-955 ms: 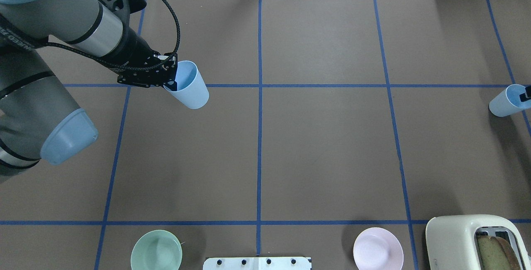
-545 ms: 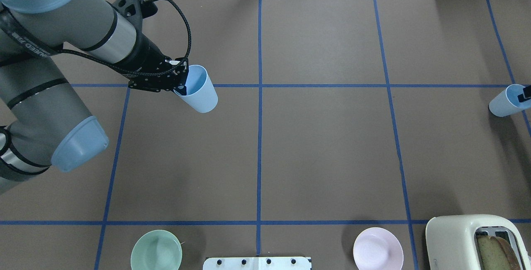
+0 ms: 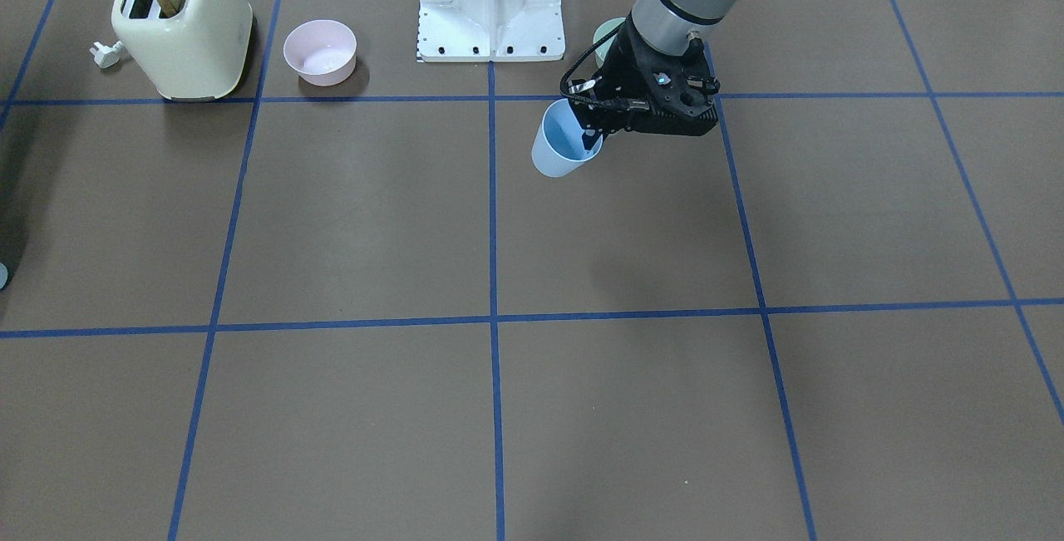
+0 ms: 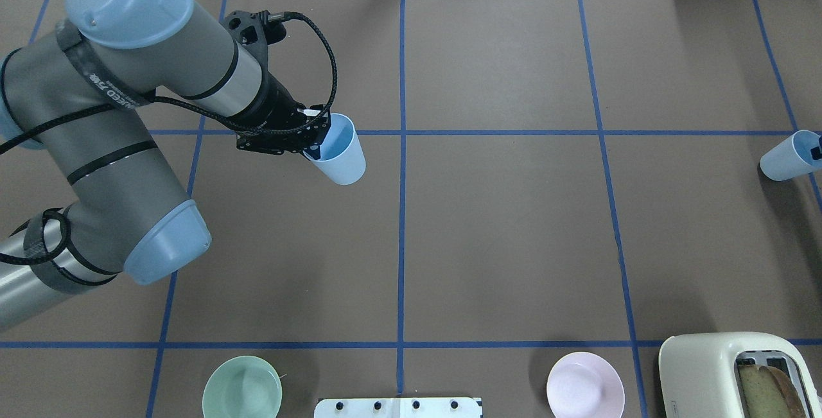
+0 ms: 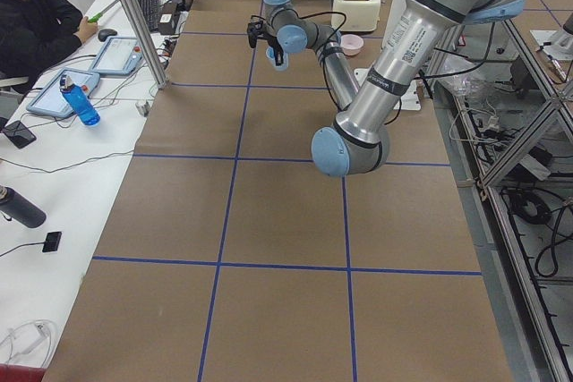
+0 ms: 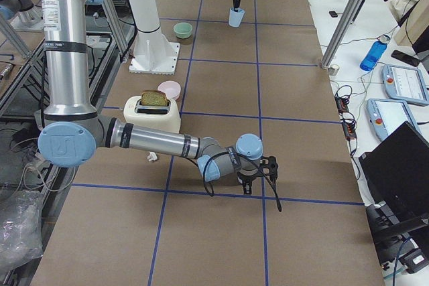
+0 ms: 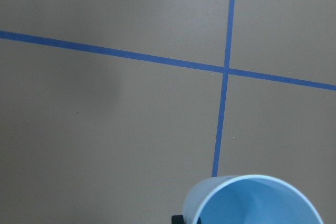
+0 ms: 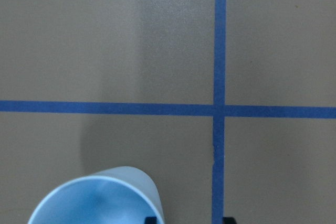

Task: Stack blue cups with both arms
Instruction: 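Carry the light-blue cup with the left gripper toward the table center, then lower the cup upright at the table center and open the left gripper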

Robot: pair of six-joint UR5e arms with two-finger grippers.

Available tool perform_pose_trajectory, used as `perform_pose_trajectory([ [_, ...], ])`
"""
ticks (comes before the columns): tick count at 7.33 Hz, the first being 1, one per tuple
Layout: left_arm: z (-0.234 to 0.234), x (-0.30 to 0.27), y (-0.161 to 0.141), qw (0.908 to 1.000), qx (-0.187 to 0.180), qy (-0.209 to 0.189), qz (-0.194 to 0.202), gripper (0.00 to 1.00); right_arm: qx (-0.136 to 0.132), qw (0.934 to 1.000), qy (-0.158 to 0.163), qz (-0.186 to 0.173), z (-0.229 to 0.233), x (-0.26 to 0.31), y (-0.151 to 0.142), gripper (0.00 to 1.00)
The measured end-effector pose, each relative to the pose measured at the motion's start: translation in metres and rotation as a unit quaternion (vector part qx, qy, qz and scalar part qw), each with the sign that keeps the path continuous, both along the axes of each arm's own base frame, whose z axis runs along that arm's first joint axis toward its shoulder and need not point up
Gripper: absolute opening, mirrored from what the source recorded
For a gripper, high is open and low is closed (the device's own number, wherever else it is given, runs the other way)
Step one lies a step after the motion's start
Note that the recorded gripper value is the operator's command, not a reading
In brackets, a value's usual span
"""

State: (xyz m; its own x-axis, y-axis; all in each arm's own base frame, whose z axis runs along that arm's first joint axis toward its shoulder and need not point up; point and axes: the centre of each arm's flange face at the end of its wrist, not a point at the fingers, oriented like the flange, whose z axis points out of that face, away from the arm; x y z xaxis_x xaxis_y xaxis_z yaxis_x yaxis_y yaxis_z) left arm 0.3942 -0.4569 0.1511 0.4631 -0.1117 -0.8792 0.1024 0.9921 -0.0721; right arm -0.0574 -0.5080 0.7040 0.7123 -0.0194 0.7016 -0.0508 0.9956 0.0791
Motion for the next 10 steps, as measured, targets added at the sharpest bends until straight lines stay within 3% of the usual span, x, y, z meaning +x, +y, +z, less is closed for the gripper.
perform_pose_trajectory([
  [4,-0.007,0.042,-0.012,0.9998,-0.002,-0.019,-0.002,0.0,0.019,0.9997,-0.013,0.004,-0.024,0.007,-0.02,0.0],
  [6,-0.008,0.08,-0.009,0.9994,-0.003,-0.035,-0.004,0.0,0.011,0.9991,-0.035,0.021,-0.054,0.028,-0.042,0.0],
  [10,0.01,0.14,-0.014,0.9982,0.001,-0.058,-0.012,0.0,-0.01,0.9983,-0.041,0.04,-0.199,0.043,-0.098,0.0],
])
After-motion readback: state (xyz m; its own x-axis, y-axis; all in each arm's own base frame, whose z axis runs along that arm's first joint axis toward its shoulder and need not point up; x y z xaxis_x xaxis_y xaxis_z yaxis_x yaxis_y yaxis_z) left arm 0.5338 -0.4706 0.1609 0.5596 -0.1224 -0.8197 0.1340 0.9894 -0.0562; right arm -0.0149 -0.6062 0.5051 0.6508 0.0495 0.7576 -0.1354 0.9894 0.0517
